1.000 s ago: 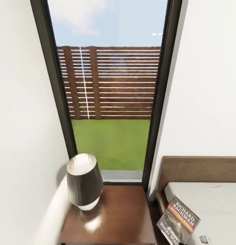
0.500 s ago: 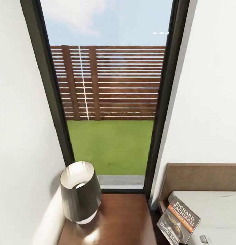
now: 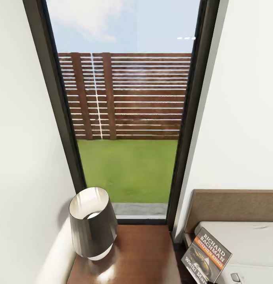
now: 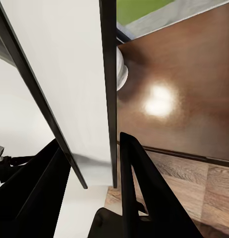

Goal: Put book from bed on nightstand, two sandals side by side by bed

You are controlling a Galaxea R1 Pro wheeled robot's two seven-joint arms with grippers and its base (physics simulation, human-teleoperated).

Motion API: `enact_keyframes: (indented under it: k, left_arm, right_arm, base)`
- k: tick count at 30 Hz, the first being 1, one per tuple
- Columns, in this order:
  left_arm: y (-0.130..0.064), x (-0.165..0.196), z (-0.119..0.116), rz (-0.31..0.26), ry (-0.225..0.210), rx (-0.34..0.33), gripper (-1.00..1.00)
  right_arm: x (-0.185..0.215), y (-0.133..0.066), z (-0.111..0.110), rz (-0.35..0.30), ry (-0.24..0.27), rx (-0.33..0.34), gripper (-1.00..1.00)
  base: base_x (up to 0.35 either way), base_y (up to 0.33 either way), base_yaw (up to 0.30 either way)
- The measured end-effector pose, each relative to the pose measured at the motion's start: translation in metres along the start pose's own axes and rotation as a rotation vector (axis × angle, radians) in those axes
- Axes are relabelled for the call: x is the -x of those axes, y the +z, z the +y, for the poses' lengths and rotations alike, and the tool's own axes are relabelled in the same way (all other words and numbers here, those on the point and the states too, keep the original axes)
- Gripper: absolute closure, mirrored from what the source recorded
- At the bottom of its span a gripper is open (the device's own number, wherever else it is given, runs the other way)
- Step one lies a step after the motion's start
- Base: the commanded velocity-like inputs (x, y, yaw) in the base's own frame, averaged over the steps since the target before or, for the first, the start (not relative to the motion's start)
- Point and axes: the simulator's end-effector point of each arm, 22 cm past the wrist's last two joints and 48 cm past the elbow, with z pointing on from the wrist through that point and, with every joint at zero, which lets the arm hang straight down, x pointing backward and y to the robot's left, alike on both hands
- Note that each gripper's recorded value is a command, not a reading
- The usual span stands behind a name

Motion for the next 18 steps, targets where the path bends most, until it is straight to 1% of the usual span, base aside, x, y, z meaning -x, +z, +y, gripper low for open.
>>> enact_keyframes:
  k: [14,17,18]
  left_arm:
    - [0.000,0.001,-0.001,-0.004,0.001,-0.003,-1.00]
    - [0.000,0.004,-0.005,-0.012,0.004,-0.021,-1.00]
    - [0.000,0.005,-0.011,-0.013,0.006,-0.045,-1.00]
  right_arm:
    - [0.000,0.000,0.000,0.000,0.000,-0.001,1.00]
    - [0.000,0.000,0.000,0.000,0.000,0.000,1.00]
    - [0.000,0.000,0.000,0.000,0.000,0.002,1.00]
  base:
    - [0.000,0.000,0.000]
    - [0.000,0.000,0.000]
    - [0.000,0.000,0.000]
